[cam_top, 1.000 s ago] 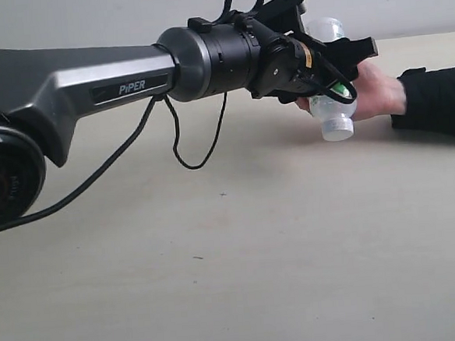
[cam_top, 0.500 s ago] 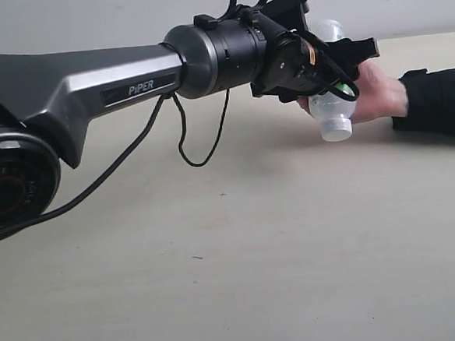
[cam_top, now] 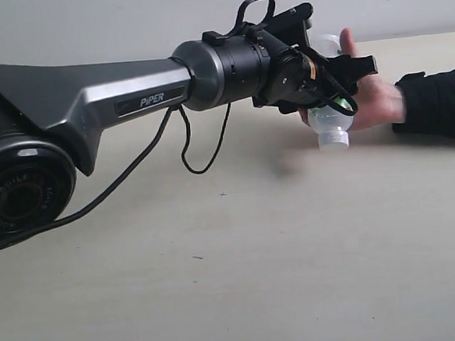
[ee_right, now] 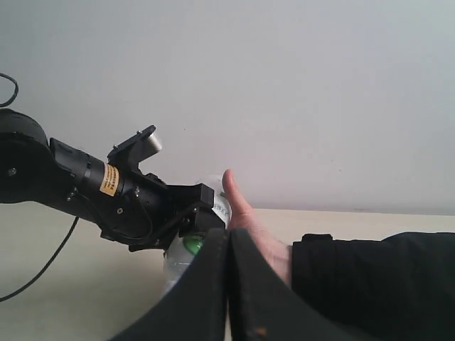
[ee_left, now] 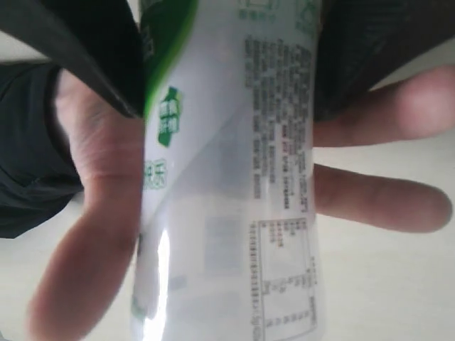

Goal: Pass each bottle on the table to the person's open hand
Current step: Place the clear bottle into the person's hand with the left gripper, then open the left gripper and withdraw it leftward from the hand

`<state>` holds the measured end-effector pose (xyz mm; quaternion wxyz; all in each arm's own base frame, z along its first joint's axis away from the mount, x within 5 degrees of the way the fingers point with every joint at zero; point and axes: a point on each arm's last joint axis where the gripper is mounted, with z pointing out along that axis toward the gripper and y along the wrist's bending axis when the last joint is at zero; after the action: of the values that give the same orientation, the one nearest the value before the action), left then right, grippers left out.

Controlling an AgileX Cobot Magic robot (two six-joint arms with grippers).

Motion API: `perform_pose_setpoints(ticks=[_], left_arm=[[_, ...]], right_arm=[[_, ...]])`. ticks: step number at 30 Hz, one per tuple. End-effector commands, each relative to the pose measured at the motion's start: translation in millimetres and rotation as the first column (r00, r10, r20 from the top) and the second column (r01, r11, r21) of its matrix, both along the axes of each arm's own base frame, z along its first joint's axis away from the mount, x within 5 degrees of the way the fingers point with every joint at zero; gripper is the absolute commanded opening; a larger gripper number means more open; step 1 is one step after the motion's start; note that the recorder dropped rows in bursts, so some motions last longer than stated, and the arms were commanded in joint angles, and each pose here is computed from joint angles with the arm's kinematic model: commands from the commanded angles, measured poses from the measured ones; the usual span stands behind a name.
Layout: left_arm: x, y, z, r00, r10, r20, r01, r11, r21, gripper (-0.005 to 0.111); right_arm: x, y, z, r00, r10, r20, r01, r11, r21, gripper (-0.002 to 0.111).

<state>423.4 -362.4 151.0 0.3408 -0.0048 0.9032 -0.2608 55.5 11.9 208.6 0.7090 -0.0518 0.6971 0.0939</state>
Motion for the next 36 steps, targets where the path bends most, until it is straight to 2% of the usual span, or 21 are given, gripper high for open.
perform_pose_setpoints(ticks=[1, 4, 12, 20, 25, 26, 29, 32, 34, 36], left_arm=[[-3, -6, 5, 1.000, -0.011, 0.014, 0.012, 1.000, -0.023, 0.072], [-4, -5, 9, 1.000, -0.010, 0.009, 0.010, 1.000, -0.016, 0.077], [-7, 0, 23, 1.000, -0.001, -0.016, 0.002, 1.000, 0.014, 0.077], [-17, 11, 48, 0.998, -0.013, -0.068, 0.021, 0.992, 0.120, 0.077], [-29, 21, 79, 0.995, -0.058, -0.076, 0.072, 0.976, 0.205, 0.074], [-32, 22, 85, 0.995, -0.069, -0.077, 0.085, 0.972, 0.221, 0.072], [-45, 26, 107, 0.991, -0.101, -0.086, 0.120, 0.956, 0.266, 0.054], [-60, 32, 128, 0.987, -0.120, -0.105, 0.147, 0.939, 0.311, 0.028], [-69, 38, 140, 0.987, -0.114, -0.115, 0.147, 0.927, 0.345, 0.005], [-78, 44, 147, 0.987, -0.111, -0.114, 0.146, 0.914, 0.377, 0.000]], right_arm=[[0, 0, -1, 1.000, 0.000, 0.009, 0.000, 1.000, -0.006, 0.000], [0, 0, -1, 1.000, 0.000, 0.009, 0.000, 1.000, -0.006, 0.000], [0, 0, -1, 1.000, 0.000, 0.009, 0.000, 1.000, -0.006, 0.000], [0, 0, -1, 1.000, 0.000, 0.009, 0.000, 1.000, -0.006, 0.000], [0, 0, -1, 1.000, 0.000, 0.009, 0.000, 1.000, -0.006, 0.000], [0, 0, -1, 1.000, 0.000, 0.009, 0.000, 1.000, -0.006, 0.000], [0, 0, -1, 1.000, 0.000, 0.009, 0.000, 1.000, -0.006, 0.000], [0, 0, -1, 1.000, 0.000, 0.009, 0.000, 1.000, -0.006, 0.000], [0, 0, -1, 1.000, 0.000, 0.009, 0.000, 1.000, -0.006, 0.000], [0, 0, -1, 1.000, 0.000, 0.009, 0.000, 1.000, -0.006, 0.000]])
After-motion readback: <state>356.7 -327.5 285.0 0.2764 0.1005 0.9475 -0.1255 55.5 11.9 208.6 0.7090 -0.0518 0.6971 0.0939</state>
